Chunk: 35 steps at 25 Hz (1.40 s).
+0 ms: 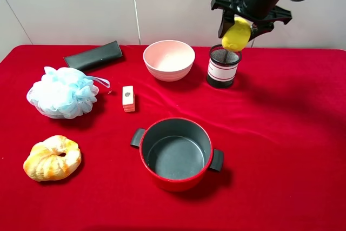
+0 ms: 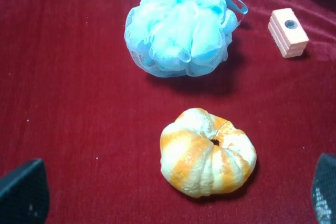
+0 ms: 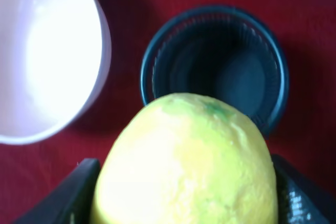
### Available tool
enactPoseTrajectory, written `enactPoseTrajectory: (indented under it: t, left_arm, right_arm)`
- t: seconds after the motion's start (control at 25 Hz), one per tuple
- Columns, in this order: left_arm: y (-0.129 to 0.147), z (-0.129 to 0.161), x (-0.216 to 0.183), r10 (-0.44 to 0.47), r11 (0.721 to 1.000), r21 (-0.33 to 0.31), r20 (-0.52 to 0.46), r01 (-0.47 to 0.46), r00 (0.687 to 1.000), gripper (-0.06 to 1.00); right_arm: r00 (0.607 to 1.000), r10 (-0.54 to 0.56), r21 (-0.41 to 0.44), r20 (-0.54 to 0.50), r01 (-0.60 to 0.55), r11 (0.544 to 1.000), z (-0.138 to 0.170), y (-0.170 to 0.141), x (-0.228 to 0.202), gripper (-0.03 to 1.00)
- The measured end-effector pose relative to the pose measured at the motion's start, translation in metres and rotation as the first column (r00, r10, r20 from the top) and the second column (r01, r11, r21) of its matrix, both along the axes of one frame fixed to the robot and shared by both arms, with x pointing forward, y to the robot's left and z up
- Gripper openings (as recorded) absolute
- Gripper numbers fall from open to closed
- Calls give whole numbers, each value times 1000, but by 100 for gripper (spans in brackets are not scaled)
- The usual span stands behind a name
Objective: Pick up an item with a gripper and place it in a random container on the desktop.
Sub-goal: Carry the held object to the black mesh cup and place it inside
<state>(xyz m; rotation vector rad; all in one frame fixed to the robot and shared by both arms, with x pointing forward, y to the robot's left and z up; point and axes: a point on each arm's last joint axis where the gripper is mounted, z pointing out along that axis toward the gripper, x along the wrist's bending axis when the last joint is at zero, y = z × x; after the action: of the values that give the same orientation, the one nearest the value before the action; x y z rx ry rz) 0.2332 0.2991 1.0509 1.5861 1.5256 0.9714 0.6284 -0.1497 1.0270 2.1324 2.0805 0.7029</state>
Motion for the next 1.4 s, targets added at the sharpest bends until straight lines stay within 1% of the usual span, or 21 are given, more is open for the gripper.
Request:
enactPoseTrajectory:
  t: [0.24,0.44,0.6,0.76,1.2,1.24,1.32,1.4]
  left_arm:
    - [0,0,0,0,1000,0,0,0,1000,99]
    - [0,0,0,0,1000,0,0,0,1000,99]
    - [0,0,0,0,1000,0,0,0,1000,99]
    - [0,0,0,0,1000,0,0,0,1000,99]
    - [0,0,0,0,1000,0,0,0,1000,99]
    - [0,0,0,0,1000,0,0,0,1000,99]
    - [0,0,0,0,1000,0,0,0,1000,99]
    - [0,0,0,0,1000,0,0,0,1000,99]
  right_arm:
    - [998,-8,13,70,7,1000,-13,4,14,46]
    - [995,8,-17,102,-6,1000,-26,4,22,46]
    - [993,32,-68,115,-24,997,-34,2,26,46]
    - [991,47,-98,123,-35,995,-40,1,29,46]
    - [990,60,-122,126,-44,992,-45,0,31,46]
    - [990,59,-121,127,-43,992,-45,0,31,47]
    - [990,44,-112,130,-30,993,-44,0,31,60]
    - [990,36,-114,134,-20,993,-44,0,32,66]
